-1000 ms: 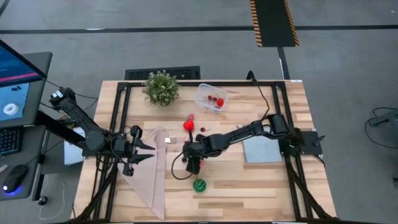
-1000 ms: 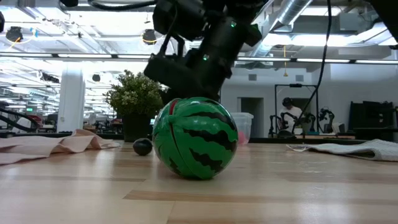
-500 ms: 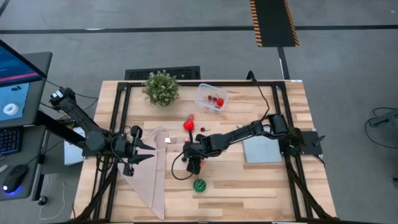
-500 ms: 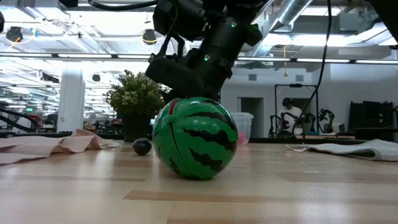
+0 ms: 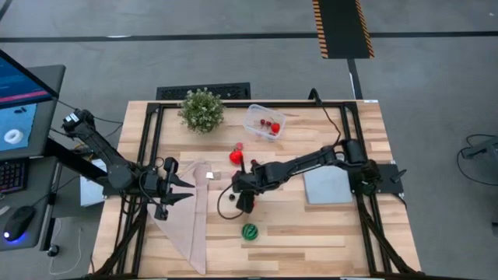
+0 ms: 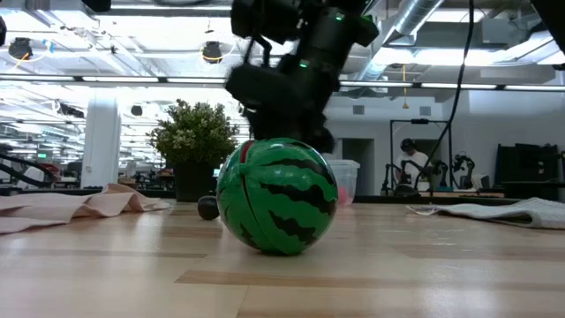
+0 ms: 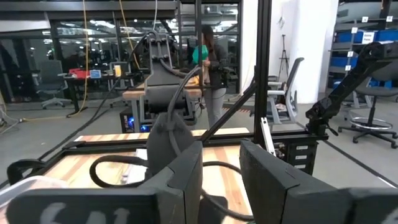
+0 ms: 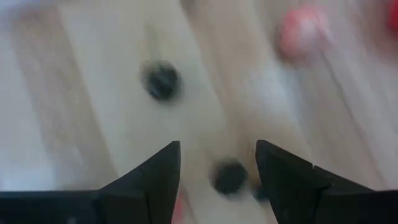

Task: Pick and placing Produce into tupperware
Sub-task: Put the blackberry into the transparent bin

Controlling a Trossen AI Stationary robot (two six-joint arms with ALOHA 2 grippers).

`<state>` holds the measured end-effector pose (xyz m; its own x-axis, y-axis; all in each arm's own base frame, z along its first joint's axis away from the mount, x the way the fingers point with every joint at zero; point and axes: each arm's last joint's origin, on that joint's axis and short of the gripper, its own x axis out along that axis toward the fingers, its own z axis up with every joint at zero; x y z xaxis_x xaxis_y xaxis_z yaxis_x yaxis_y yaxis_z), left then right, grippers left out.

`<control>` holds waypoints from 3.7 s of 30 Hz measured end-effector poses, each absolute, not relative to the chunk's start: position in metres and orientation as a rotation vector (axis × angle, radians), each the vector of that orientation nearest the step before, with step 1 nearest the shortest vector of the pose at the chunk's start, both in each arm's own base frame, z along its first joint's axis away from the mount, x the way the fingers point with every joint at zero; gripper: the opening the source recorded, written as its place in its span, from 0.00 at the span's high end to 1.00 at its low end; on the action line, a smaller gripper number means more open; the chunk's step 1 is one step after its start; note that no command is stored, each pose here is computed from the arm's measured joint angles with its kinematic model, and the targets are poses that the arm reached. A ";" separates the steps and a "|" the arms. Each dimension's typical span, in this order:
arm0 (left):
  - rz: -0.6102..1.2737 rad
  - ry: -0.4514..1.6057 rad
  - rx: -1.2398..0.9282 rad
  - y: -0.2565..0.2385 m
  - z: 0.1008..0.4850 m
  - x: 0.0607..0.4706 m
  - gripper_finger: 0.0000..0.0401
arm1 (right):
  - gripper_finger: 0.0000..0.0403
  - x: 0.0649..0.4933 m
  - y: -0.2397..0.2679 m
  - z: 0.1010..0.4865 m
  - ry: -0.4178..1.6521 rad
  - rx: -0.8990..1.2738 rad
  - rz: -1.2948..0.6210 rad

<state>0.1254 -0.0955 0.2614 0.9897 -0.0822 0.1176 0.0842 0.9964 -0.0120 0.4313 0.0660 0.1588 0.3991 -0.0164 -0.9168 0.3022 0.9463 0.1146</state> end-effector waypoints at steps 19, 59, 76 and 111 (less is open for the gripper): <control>-0.093 -0.115 -0.029 -0.096 0.261 0.126 0.76 | 0.42 0.424 0.064 0.147 1.261 0.329 -0.259; -0.093 -0.115 -0.029 -0.096 0.261 0.125 0.76 | 0.83 0.429 0.050 0.148 1.244 0.311 -0.205; -0.093 -0.111 -0.018 -0.096 0.261 0.126 0.76 | 0.50 0.432 0.034 0.150 1.230 0.387 -0.190; -0.093 -0.111 -0.021 -0.096 0.261 0.126 0.76 | 0.29 0.441 0.038 0.152 1.140 0.443 -0.184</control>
